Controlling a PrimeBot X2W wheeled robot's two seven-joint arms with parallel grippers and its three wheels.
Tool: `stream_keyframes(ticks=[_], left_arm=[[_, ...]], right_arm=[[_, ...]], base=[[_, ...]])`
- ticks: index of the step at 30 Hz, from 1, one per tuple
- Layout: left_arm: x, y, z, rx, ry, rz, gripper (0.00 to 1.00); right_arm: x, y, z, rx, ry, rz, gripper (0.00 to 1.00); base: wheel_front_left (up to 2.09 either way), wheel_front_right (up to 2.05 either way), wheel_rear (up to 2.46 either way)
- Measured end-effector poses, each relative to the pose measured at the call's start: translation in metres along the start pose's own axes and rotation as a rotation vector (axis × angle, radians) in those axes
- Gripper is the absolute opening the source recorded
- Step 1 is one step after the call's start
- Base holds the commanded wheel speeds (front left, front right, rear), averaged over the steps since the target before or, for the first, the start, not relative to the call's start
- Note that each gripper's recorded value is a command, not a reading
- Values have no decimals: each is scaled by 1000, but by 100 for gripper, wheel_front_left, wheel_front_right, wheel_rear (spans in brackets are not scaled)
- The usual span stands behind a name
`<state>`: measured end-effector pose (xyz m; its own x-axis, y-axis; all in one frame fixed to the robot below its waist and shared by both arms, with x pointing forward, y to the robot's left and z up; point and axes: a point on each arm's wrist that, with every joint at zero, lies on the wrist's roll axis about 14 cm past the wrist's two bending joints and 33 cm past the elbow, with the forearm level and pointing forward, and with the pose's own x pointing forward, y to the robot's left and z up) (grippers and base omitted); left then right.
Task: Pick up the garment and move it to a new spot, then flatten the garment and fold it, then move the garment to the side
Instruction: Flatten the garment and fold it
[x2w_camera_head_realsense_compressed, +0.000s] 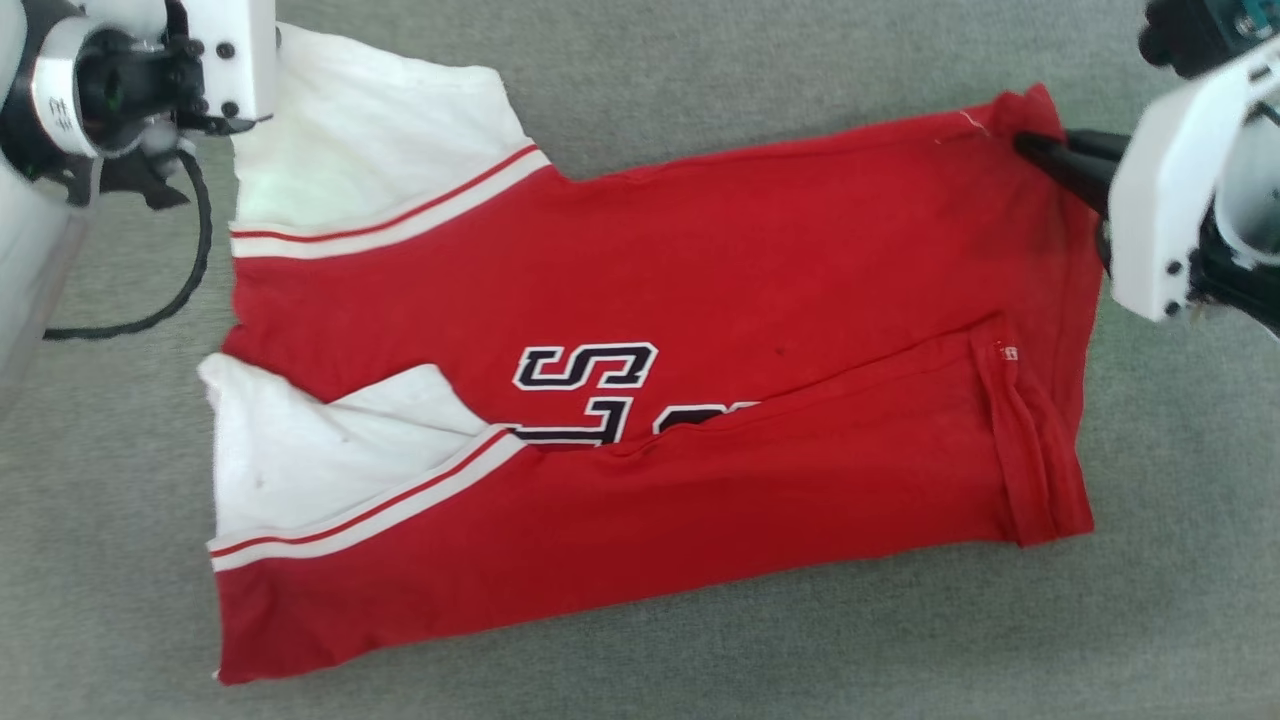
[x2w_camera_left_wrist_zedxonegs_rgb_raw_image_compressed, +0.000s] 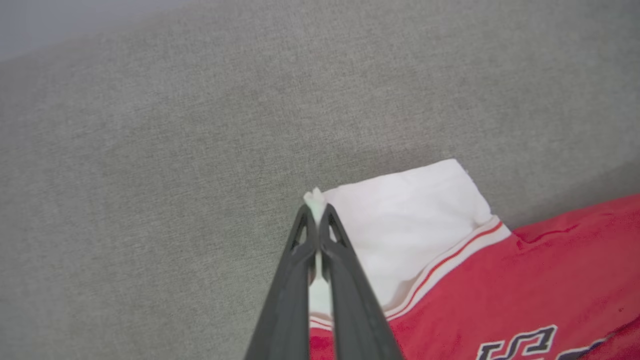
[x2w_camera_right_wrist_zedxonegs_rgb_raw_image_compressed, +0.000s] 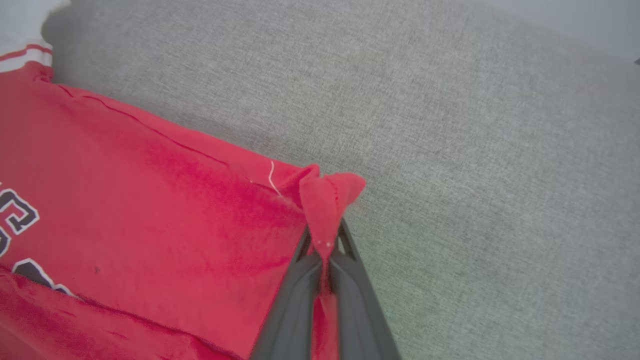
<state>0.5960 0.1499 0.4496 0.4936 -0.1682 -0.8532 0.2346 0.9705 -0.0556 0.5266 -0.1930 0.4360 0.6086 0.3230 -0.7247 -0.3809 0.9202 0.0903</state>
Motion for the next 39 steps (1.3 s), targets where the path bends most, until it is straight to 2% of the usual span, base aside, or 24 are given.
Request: stream_keyframes(ticks=[7,17,25,27,33,35,36,37,39], left_arm=[[-48,-6,-16,33,-30,-12,0],[-102,-28,-85,87,5,-40,0],[-116,-41,-143,73,97,-55,0],[-111,-46,-170,38,153,-68,0],[-88,-44,-216,-67,282,-84,0],[-79,-39,-223,-102,300,-73,0],[-76,-35,-226,-99,300,-64,4],[-72,-32,-224,-111,285,-54,10],[-69,-31,-220,-108,254,-59,43]], right_arm=[[-28,11,9,-31,-79,14,0],[-68,32,1,-50,-119,42,0],[-79,41,-39,-1,-44,61,0],[-79,38,-66,33,27,48,0],[-64,57,-104,98,119,100,0],[-58,60,-108,103,122,105,30],[-57,60,-108,99,121,103,46],[-55,60,-108,98,119,103,100],[-54,61,-105,104,100,105,100]], base=[[0,0,0],[0,0,0],[0,0,0],[0,0,0],[0,0,0],[0,0,0],[0,0,0],[0,0,0],[0,0,0]])
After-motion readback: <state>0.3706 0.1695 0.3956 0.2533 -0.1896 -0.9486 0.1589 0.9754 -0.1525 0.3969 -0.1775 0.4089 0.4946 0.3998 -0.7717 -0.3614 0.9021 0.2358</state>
